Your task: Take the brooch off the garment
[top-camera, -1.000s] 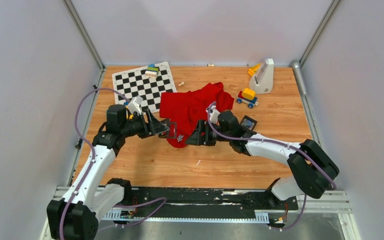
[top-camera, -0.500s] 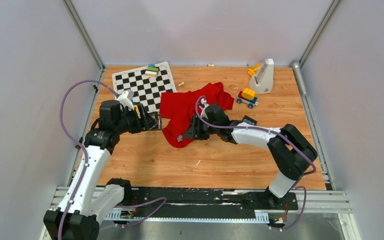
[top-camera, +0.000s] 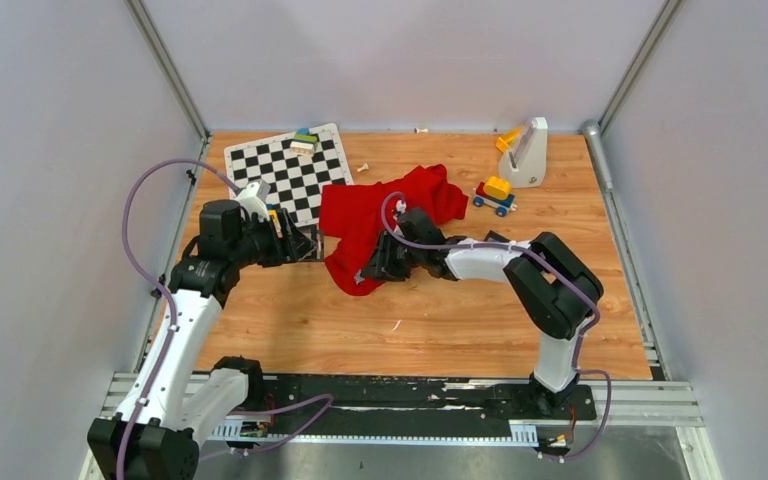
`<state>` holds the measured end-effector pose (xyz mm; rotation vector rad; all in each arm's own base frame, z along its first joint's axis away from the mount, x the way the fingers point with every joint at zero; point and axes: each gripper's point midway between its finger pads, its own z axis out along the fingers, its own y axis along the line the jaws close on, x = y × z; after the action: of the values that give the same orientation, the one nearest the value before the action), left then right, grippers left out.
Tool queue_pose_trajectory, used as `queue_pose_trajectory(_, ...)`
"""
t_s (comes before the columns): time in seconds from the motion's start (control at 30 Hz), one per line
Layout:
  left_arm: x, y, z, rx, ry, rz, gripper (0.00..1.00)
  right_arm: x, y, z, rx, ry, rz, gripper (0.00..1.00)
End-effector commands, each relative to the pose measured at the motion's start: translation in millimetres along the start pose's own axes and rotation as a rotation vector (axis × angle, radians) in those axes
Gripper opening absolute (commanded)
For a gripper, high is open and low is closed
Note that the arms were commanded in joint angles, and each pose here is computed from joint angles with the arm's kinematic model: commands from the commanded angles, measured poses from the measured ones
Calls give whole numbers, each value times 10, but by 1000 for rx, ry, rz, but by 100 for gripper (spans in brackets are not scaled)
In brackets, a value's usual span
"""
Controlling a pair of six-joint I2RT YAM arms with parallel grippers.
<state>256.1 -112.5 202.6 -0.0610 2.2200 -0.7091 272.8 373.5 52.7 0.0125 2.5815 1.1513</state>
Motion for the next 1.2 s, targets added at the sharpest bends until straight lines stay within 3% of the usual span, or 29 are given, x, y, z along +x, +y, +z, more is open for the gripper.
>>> queue_pose_trajectory(0.0, -91, -65, -35, 32, -22, 40, 28, -183, 233, 61, -61, -42, -7, 37)
queue_pose_trajectory(0.53, -31, -64, -18, 44, -4, 41, 28, -239, 213, 223, -52, -30, 3, 20)
queue_pose_trajectory(0.8, -15, -77, -17, 54, 0, 36, 28, -258, 232, 223, -57, -28, -15, 0)
queue_pose_trajectory(1.17, 22, -95, 11, 73, 8, 13, 27, -246, 321, 105, -80, -27, -44, 1)
